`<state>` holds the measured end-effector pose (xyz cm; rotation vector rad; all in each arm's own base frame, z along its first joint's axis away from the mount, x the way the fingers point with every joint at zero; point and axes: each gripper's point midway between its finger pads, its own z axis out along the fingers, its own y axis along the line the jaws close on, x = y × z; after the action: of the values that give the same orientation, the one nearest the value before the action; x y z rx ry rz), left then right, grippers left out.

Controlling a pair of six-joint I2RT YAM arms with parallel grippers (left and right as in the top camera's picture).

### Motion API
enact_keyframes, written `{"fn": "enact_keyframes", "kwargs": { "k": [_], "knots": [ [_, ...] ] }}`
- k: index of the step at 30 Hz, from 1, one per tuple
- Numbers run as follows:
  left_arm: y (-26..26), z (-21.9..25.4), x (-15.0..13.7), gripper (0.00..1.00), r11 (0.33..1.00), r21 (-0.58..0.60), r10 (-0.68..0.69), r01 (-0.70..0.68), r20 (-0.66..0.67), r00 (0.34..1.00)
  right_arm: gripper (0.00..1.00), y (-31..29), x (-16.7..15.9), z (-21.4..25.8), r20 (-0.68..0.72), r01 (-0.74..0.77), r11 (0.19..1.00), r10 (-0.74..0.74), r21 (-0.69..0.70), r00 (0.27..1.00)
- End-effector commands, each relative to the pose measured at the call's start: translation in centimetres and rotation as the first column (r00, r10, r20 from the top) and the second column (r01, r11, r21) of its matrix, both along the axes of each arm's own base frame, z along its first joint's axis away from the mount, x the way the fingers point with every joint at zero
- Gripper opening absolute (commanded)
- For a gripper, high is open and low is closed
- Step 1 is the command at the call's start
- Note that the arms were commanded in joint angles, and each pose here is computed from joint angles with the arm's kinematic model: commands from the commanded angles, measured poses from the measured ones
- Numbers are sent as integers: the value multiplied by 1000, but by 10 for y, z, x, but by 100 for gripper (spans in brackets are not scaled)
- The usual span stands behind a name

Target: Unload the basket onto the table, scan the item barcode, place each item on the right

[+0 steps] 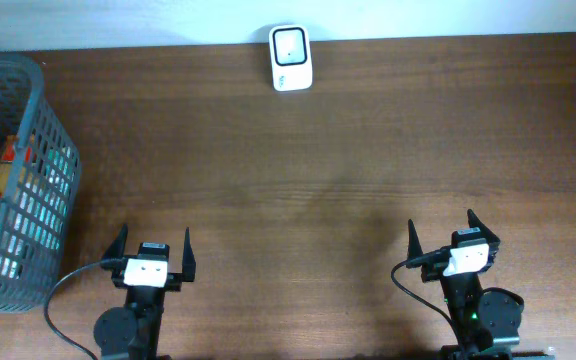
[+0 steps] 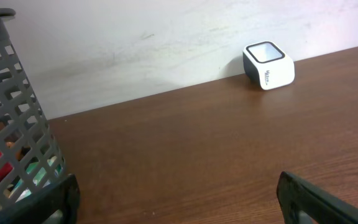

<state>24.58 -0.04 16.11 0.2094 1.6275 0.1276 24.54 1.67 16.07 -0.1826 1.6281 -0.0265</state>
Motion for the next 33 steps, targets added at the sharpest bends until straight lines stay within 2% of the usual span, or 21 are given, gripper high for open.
{"fn": "enact_keyframes", "kwargs": {
  "k": [1,7,11,14,16,18,23,27,30,33],
  "knots": [
    [0,-1,0,99,1000,10,4,-4,5,1000,99,-1,0,-3,-4,6,1000,-6,0,1000],
    [0,2,0,99,1000,11,1,-1,16,1000,99,-1,0,-3,-4,6,1000,-6,0,1000],
    [-16,9,-1,99,996,10,-93,92,41,995,99,-1,0,-3,-4,6,1000,-6,0,1000],
    [-21,27,-4,99,992,11,-123,122,71,990,99,-1,0,-3,-4,6,1000,-6,0,1000],
    [-38,59,-10,99,976,21,-219,218,102,970,99,-1,0,-3,-4,6,1000,-6,0,1000],
    [-41,75,-10,99,972,16,-236,236,89,968,99,-1,0,-3,-4,6,1000,-6,0,1000],
    [-43,119,8,99,965,-35,-261,259,-46,964,99,-1,0,-3,-4,6,1000,-6,0,1000],
    [-46,145,39,99,955,-110,-295,277,-219,930,99,-1,0,-3,-4,6,1000,-6,0,1000],
    [-47,154,62,99,945,-179,-322,273,-381,867,99,-1,0,-3,-4,6,1000,-6,0,1000],
    [-47,157,87,99,937,-255,-343,240,-533,773,99,-1,0,-3,-4,6,1000,-6,0,1000]
  ]
}}
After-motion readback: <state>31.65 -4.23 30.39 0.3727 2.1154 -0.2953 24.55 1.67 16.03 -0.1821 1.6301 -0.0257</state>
